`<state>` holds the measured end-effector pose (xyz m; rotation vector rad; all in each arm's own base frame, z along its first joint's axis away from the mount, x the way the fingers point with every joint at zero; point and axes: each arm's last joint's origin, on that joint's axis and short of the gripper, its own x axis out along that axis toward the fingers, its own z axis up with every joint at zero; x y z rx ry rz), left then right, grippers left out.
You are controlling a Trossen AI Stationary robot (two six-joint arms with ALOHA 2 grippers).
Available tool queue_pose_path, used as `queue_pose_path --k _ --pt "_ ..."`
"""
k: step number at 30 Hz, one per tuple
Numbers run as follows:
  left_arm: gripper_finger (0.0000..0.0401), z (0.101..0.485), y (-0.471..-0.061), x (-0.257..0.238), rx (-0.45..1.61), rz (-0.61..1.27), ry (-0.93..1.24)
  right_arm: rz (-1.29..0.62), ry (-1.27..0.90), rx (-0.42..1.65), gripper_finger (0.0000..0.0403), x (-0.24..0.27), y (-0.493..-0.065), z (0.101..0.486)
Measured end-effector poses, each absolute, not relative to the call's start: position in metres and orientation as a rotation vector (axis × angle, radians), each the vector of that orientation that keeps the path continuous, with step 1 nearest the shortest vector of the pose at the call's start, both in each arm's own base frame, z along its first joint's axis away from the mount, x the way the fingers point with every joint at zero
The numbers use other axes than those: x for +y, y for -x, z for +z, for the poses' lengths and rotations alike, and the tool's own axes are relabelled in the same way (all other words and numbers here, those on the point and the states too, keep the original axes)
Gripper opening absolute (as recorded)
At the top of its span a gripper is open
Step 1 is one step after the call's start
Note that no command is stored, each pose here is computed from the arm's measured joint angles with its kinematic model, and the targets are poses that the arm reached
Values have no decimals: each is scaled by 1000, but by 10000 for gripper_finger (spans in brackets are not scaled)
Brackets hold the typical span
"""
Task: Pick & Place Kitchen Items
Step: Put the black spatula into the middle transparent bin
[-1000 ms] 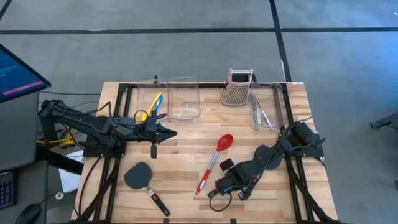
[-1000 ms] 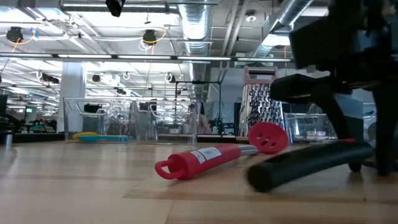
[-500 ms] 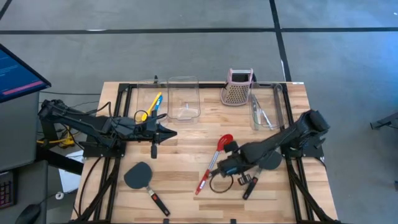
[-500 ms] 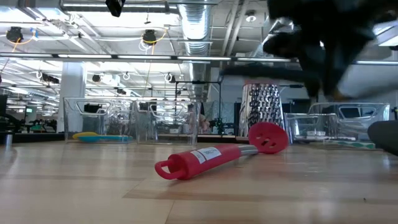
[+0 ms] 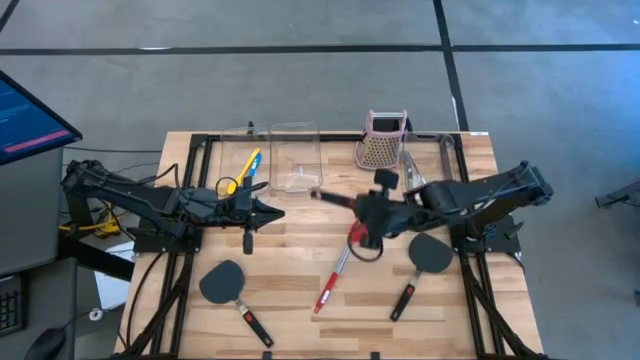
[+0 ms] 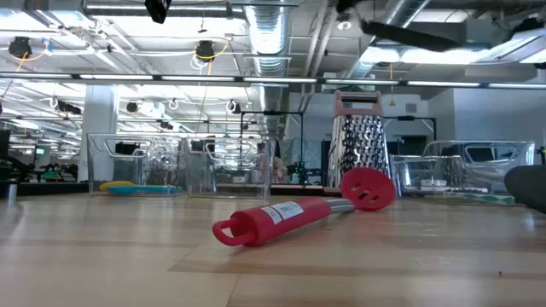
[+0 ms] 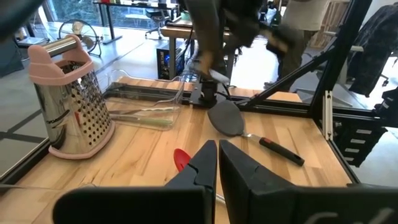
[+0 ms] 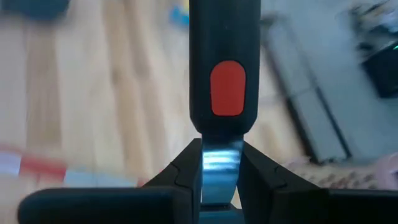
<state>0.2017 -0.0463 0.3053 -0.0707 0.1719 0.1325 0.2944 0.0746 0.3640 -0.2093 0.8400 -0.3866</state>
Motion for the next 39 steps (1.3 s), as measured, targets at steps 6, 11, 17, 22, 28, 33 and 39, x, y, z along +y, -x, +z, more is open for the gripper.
queue_pose_path --k 6,11,17,22,28,33,39 --pt "3 305 -202 -46 171 132 71 -451 166 648 63 68 -306 388" --pt "3 306 -202 -46 168 133 75 -445 233 686 63 66 -305 386" --pt "3 307 -203 -43 143 170 198 -438 371 812 63 65 -302 375" --pt "16 308 -205 -34 118 193 312 -388 518 880 63 66 -306 368" --pt "73 310 -210 -26 73 198 440 -318 780 1014 63 68 -318 347" --pt "117 317 -213 -25 -2 178 520 -308 1008 1142 63 67 -329 328" --pt "152 300 -231 -26 73 179 642 -260 1131 1206 63 66 -340 314"
